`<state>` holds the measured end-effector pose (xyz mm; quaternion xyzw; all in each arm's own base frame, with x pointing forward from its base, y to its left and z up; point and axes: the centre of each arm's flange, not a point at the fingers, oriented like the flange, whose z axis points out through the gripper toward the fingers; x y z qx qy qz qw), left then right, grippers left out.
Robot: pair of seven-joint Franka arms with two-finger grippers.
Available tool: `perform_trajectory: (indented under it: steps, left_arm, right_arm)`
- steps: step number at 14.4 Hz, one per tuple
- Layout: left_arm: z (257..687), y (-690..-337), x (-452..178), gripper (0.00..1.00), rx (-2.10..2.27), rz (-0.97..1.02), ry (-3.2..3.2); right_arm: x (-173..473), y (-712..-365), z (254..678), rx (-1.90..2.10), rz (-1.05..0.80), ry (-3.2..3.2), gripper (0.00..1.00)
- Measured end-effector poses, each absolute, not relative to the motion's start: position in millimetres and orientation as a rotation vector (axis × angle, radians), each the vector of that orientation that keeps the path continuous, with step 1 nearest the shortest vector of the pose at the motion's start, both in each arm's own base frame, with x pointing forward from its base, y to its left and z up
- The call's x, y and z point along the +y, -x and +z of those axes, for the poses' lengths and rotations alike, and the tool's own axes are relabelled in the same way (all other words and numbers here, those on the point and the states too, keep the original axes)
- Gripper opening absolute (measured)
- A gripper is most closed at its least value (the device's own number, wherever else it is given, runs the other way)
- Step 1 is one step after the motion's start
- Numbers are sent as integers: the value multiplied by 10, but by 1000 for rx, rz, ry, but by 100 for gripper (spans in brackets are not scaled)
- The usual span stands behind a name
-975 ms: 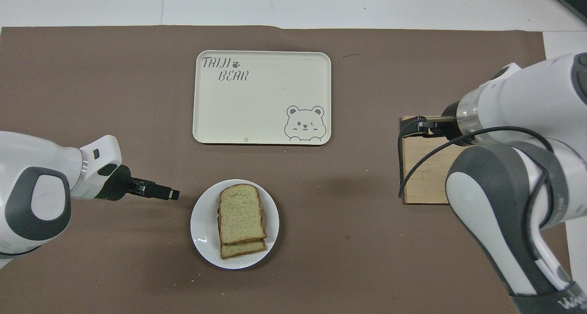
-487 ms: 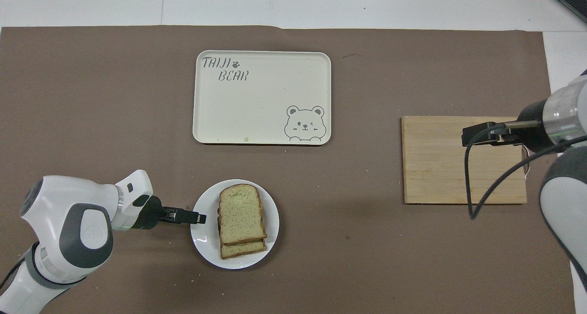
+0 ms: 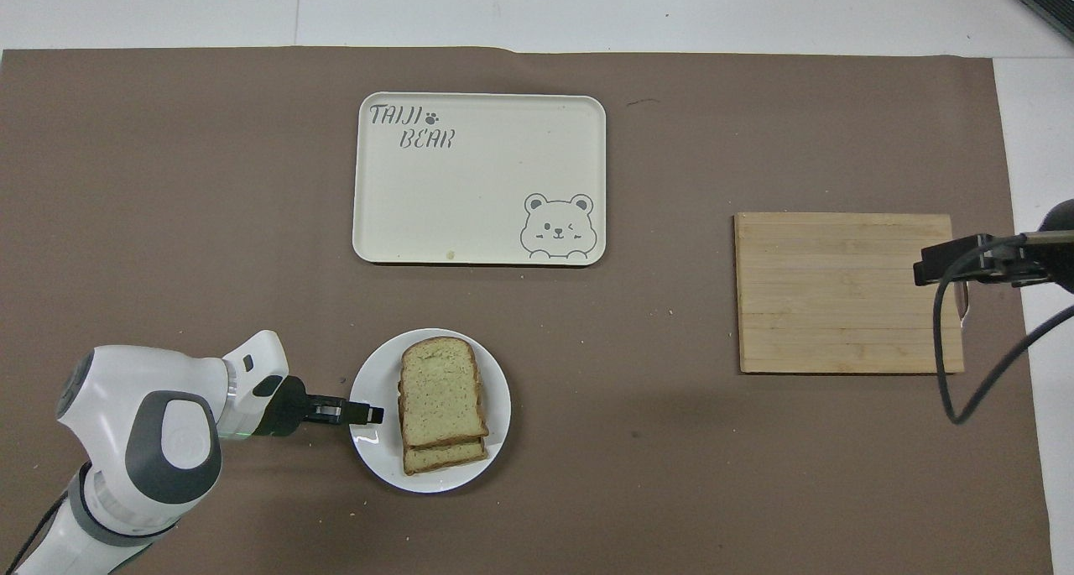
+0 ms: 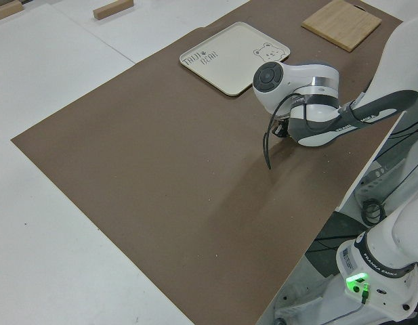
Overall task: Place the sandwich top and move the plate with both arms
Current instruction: 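Grip the plate rim with the left gripper while the right gripper retracts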
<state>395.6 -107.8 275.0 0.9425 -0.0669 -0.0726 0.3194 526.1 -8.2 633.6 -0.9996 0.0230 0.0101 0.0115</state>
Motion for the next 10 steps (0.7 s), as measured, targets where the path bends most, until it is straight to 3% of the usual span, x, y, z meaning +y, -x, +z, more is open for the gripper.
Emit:
perform_trajectory:
  steps: [2,5,10]
  left_arm:
    - [2697,-3911,-1075,18,-166,-174,-2464]
    - [2709,-3894,-1073,9,-152,-154,-2415]
    - [2765,-3956,-1013,9,-88,-162,-2333]
  right_arm:
    - [-244,-5227,6434,117,23,3113,100]
    - [-479,-5182,6471,179,45,3106,100]
    - [-308,-5123,6800,127,-2,3110,100]
